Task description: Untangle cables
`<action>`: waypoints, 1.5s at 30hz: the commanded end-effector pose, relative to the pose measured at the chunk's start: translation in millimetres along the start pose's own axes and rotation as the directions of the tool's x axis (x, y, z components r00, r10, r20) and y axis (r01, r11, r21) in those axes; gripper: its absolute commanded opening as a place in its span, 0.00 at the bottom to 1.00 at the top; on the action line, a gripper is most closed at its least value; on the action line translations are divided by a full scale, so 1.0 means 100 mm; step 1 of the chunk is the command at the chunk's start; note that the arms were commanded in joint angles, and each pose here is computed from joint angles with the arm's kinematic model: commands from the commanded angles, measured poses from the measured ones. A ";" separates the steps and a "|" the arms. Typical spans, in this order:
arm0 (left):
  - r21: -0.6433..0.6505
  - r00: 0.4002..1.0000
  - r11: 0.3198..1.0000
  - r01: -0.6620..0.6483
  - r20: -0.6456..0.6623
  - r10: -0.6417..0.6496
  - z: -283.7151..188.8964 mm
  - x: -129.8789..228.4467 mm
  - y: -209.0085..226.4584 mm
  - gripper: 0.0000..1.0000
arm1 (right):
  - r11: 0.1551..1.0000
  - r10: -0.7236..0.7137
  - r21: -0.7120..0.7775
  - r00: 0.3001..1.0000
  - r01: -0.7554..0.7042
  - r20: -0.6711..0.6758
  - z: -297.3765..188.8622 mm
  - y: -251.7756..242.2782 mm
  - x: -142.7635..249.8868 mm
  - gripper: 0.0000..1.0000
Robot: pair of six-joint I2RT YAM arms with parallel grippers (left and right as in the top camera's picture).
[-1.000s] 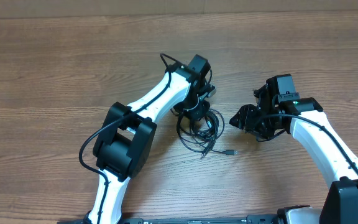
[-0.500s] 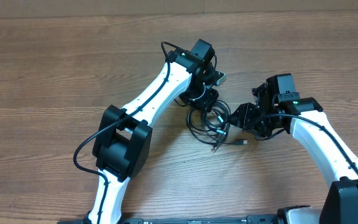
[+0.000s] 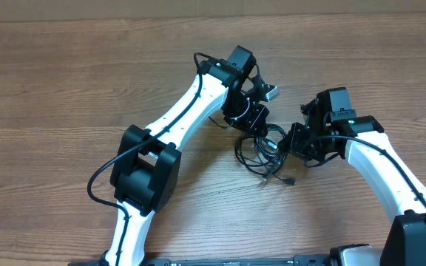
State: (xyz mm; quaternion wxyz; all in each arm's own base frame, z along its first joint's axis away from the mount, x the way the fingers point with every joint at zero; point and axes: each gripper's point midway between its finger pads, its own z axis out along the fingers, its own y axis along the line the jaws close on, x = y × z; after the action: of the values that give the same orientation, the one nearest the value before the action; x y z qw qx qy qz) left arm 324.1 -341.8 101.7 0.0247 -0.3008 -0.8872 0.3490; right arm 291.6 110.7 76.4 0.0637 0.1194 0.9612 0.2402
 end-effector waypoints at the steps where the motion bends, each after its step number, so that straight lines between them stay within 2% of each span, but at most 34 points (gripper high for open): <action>1: 0.047 0.999 0.999 -0.007 0.048 0.005 -0.19 -0.09 -0.14 0.04 | 0.995 0.006 0.097 1.000 -0.009 0.029 0.00 -0.17 -0.05 0.10; 8: 0.039 0.996 0.998 0.042 0.071 -0.045 -0.35 -0.10 0.05 0.04 | 0.981 0.020 0.195 0.999 -0.025 0.028 -0.03 -0.36 -0.01 0.11; 12: 0.038 0.995 0.997 0.063 0.072 -0.066 -0.41 -0.09 0.13 0.04 | 0.981 0.018 0.192 0.999 -0.024 0.030 -0.03 -0.35 -0.01 0.25; 14: 0.037 0.996 0.997 0.060 0.070 -0.063 -0.41 -0.08 0.13 0.04 | 0.981 0.018 0.192 0.999 -0.024 0.030 -0.02 -0.35 -0.01 0.28; 20: 0.036 0.997 0.999 0.026 0.066 -0.029 -0.38 -0.08 0.10 0.04 | 0.981 0.018 0.192 0.999 -0.024 0.031 -0.03 -0.35 -0.01 0.29; 24: 0.029 0.998 1.000 0.005 0.063 -0.006 -0.38 -0.07 0.11 0.04 | 0.981 0.018 0.192 0.999 -0.023 0.030 -0.02 -0.35 -0.01 0.33; 25: 0.010 0.998 1.000 0.004 0.060 -0.005 -0.38 -0.06 0.14 0.07 | 0.981 0.018 0.192 0.999 -0.023 0.031 -0.03 -0.35 -0.02 0.33; 26: -0.010 0.998 1.000 0.006 0.056 -0.006 -0.38 -0.05 0.17 0.21 | 0.981 0.018 0.192 0.999 -0.024 0.031 -0.03 -0.35 -0.02 0.33; 27: -0.041 0.999 0.999 0.008 0.048 -0.006 -0.37 -0.03 0.22 0.41 | 0.981 0.019 0.193 0.999 -0.024 0.030 -0.02 -0.35 -0.01 0.32; 28: -0.054 0.999 0.999 0.007 0.045 -0.004 -0.36 -0.03 0.23 0.51 | 0.981 0.023 0.193 0.999 -0.028 0.031 -0.03 -0.35 -0.01 0.32; 31: -0.099 0.999 0.995 -0.017 0.046 0.022 -0.33 -0.05 0.26 0.64 | 0.977 0.075 0.198 0.996 -0.082 0.046 -0.03 -0.37 -0.02 0.33; 33: -0.113 0.997 0.993 -0.038 0.059 0.045 -0.31 -0.10 0.25 0.64 | 0.963 0.137 0.223 0.988 -0.151 0.078 -0.04 -0.42 -0.05 0.33; 34: -0.118 0.995 0.991 -0.061 0.073 0.070 -0.28 -0.16 0.23 0.61 | 0.954 0.170 0.235 0.981 -0.188 0.096 -0.05 -0.45 -0.06 0.34; 39: -0.188 0.985 0.975 -0.119 0.104 0.140 -0.22 -0.30 0.23 0.53 | 0.947 0.193 0.239 0.975 -0.214 0.106 -0.05 -0.46 -0.06 0.37; 41: -0.235 0.980 0.962 -0.137 0.109 0.166 -0.19 -0.34 0.25 0.46 | 0.945 0.205 0.239 0.973 -0.225 0.109 -0.05 -0.46 -0.06 0.38; 43: -0.273 0.977 0.950 -0.150 0.108 0.185 -0.17 -0.37 0.26 0.36 | 0.941 0.218 0.238 0.970 -0.239 0.110 -0.05 -0.46 -0.06 0.38; 45: -0.307 0.975 0.939 -0.156 0.101 0.195 -0.15 -0.38 0.28 0.34 | 0.941 0.219 0.239 0.970 -0.239 0.110 -0.05 -0.47 -0.05 0.38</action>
State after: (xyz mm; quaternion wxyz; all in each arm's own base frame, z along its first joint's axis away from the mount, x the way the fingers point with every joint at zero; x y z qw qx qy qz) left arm 364.6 -338.1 88.6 -0.0719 -0.3391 -0.8983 0.2699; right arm 285.5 71.9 60.7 0.0586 0.2285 0.9637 0.1252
